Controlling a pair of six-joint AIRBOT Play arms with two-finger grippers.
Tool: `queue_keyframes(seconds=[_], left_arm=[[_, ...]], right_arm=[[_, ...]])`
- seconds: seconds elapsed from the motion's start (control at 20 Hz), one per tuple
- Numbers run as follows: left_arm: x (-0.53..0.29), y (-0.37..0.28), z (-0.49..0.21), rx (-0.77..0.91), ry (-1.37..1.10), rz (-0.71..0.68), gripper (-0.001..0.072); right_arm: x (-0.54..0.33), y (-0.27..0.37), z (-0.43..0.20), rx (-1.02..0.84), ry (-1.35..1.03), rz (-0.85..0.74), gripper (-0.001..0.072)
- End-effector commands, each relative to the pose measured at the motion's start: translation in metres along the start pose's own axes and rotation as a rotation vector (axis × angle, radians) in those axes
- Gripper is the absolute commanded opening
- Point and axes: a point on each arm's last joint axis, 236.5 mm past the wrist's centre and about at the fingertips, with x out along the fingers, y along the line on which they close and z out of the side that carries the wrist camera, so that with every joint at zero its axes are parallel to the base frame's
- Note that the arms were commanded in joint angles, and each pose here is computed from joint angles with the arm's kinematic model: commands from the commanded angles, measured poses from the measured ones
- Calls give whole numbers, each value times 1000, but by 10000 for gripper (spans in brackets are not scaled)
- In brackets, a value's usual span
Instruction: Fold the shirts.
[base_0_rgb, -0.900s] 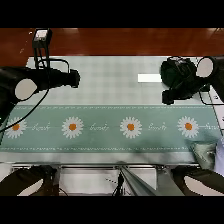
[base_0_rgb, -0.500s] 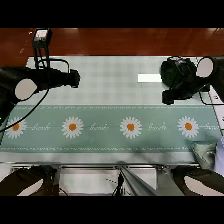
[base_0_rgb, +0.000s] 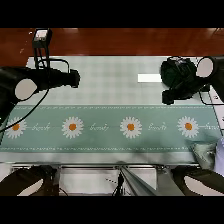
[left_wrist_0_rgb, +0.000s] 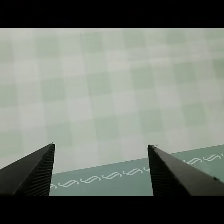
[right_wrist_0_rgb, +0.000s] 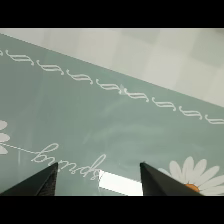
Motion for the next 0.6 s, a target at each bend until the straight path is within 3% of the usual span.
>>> queue_keyframes(seconds=[0.0, 0.4, 0.55], left_arm=[[0, 0, 0, 0, 0, 1, 680], [0, 0, 0, 0, 0, 1, 680], [0, 0, 0, 0, -2, 0, 680]], right_arm=[[0, 0, 0, -1, 1, 0, 583], [0, 1, 22, 110, -90, 10, 582], [-3, -7, 42, 22, -175, -30, 582]])
